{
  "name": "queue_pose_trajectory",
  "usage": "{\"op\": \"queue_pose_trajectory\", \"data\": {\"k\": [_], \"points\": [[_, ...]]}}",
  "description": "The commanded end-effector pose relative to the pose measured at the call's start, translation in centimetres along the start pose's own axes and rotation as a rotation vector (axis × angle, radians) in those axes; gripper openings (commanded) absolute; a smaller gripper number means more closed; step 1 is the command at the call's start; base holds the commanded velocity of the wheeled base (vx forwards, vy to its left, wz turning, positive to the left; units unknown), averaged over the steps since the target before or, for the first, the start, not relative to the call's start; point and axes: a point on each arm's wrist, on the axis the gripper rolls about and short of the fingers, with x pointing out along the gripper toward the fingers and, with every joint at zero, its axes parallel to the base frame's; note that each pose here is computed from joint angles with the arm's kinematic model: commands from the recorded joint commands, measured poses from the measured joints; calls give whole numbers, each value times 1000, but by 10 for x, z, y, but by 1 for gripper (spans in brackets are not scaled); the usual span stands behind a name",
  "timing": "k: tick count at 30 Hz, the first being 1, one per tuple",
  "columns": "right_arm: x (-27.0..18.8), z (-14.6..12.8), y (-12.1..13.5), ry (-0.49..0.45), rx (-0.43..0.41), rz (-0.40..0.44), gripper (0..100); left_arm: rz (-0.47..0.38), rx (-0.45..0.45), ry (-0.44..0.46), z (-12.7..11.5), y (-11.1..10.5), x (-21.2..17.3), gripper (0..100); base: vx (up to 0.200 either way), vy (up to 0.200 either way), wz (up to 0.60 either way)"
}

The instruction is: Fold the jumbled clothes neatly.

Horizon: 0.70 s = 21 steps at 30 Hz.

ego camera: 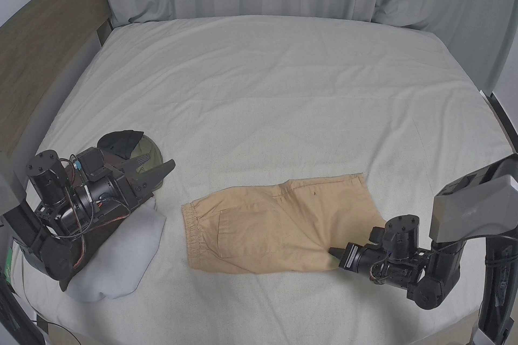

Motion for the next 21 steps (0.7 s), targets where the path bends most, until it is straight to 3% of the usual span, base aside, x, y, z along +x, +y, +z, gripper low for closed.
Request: {"op": "queue_pose_trajectory", "data": {"k": [1,18,19,21], "points": [[-8,-11,-4,38,-2,-22,0,-2,1,-3,1,-1,0,100,0,0,0],[-7,-22,-13,84,-6,-58,0,-1,4,-5,1,0,0,100,0,0,0],[-7,-23,-13,87,-7,-59,100,-1,2,-5,1,0,0,100,0,0,0],[-6,-24,-13,90,-8,-58,100,-1,5,-6,2,0,0,100,0,0,0]]}}
